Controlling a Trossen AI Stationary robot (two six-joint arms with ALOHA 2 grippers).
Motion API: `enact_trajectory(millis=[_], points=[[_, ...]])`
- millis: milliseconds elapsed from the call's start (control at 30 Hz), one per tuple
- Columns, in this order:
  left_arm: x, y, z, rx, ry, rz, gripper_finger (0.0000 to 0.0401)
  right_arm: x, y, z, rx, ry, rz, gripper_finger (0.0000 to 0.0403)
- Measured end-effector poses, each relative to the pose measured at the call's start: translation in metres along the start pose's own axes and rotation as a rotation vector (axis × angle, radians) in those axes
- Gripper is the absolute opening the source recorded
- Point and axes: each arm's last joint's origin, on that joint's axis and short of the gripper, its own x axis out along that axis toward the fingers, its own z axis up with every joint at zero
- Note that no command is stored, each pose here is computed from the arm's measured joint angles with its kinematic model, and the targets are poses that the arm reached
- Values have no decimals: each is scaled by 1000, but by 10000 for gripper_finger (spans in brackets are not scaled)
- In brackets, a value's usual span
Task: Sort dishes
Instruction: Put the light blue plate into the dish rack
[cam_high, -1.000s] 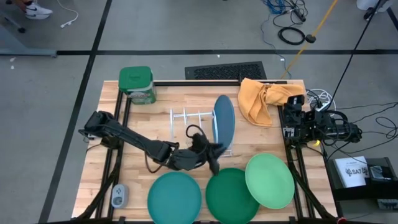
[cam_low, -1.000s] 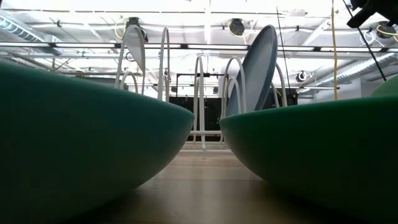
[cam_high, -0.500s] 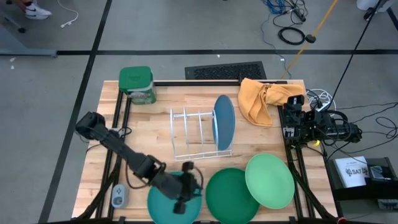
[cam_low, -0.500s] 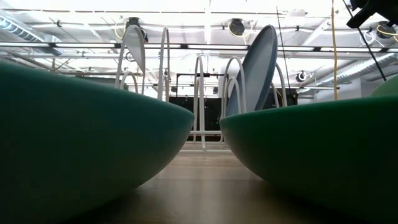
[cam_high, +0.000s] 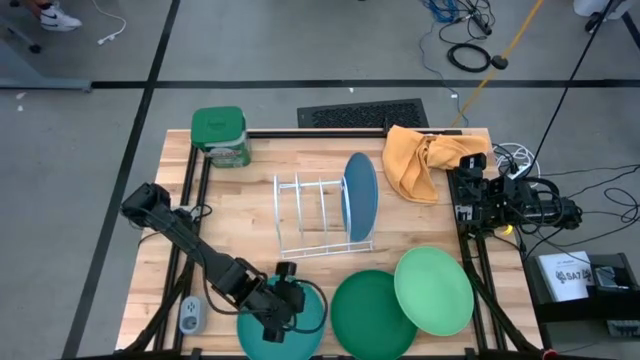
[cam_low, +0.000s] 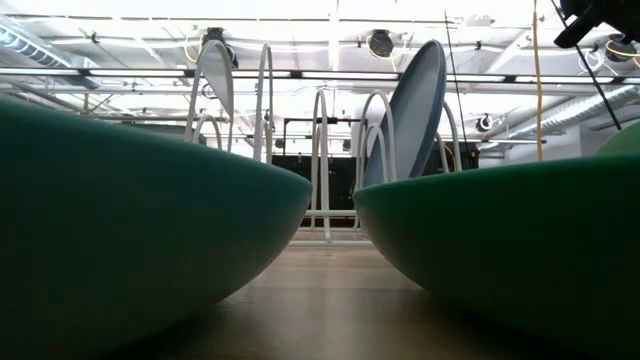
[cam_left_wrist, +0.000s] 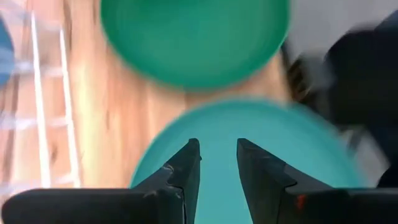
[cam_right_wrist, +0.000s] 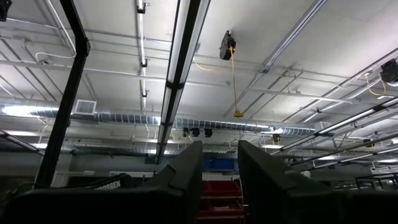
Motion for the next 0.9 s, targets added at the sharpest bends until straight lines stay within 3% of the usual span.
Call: enact_trajectory(millis=[233,467,700,900], points=[[26,7,-10,26,128,70,159,0,0,0,-6,3,3,98],[59,19,-21,141,280,133,226,0,0,-1,-8,6,5,98],[78,37,-21,145,315,192,230,0,0,-1,-10,8,5,98],[92,53,-19,150,361,128,230,0,0,-1,-10,8,5,98]])
